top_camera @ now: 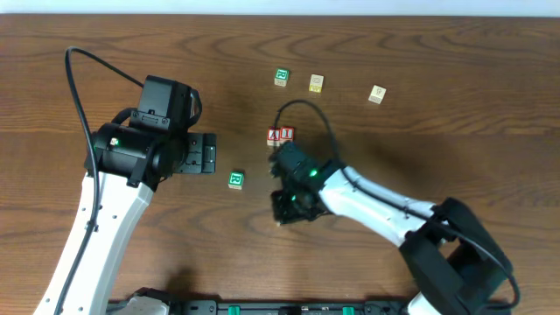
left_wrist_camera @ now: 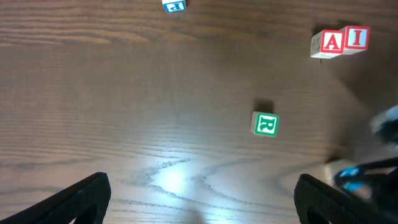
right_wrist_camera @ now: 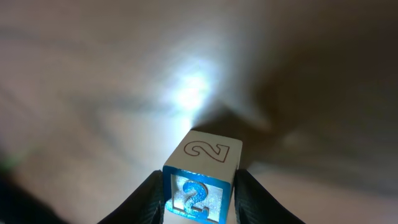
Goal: Spell out Ai2
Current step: 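Carry the '2' block up and right of the 'AI' pair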
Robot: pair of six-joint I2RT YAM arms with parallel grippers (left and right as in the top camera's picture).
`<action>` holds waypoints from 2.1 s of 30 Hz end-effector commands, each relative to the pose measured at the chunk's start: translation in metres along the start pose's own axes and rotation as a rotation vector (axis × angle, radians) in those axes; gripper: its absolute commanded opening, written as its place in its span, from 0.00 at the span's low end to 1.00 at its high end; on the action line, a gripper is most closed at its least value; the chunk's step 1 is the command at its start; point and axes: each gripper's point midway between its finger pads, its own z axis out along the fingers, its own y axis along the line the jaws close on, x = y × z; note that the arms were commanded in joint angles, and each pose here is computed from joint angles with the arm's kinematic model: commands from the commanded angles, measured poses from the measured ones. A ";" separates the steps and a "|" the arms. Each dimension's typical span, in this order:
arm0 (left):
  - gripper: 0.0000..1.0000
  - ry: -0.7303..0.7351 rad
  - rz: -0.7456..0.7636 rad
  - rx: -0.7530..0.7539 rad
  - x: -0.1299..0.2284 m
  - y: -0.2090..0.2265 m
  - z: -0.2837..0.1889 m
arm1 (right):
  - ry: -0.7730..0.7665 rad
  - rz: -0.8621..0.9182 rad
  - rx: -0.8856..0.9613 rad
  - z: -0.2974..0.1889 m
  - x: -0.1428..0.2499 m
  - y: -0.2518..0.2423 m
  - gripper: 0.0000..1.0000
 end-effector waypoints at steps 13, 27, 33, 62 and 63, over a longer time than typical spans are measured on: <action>0.95 -0.048 0.009 -0.001 -0.010 0.000 -0.006 | -0.156 0.114 0.153 -0.032 -0.059 -0.114 0.34; 0.95 -0.045 0.009 -0.001 -0.009 0.001 -0.006 | -0.147 0.084 0.486 -0.111 -0.066 -0.128 0.50; 0.95 -0.044 0.008 -0.001 -0.009 0.001 -0.006 | -0.133 -0.016 0.526 -0.104 -0.052 -0.095 0.54; 0.95 -0.050 0.005 0.003 -0.010 0.000 -0.006 | -0.141 0.092 0.307 -0.057 -0.050 -0.108 0.71; 0.95 -0.052 0.004 0.003 -0.010 0.000 -0.006 | -0.145 0.092 0.306 -0.055 -0.050 -0.108 0.71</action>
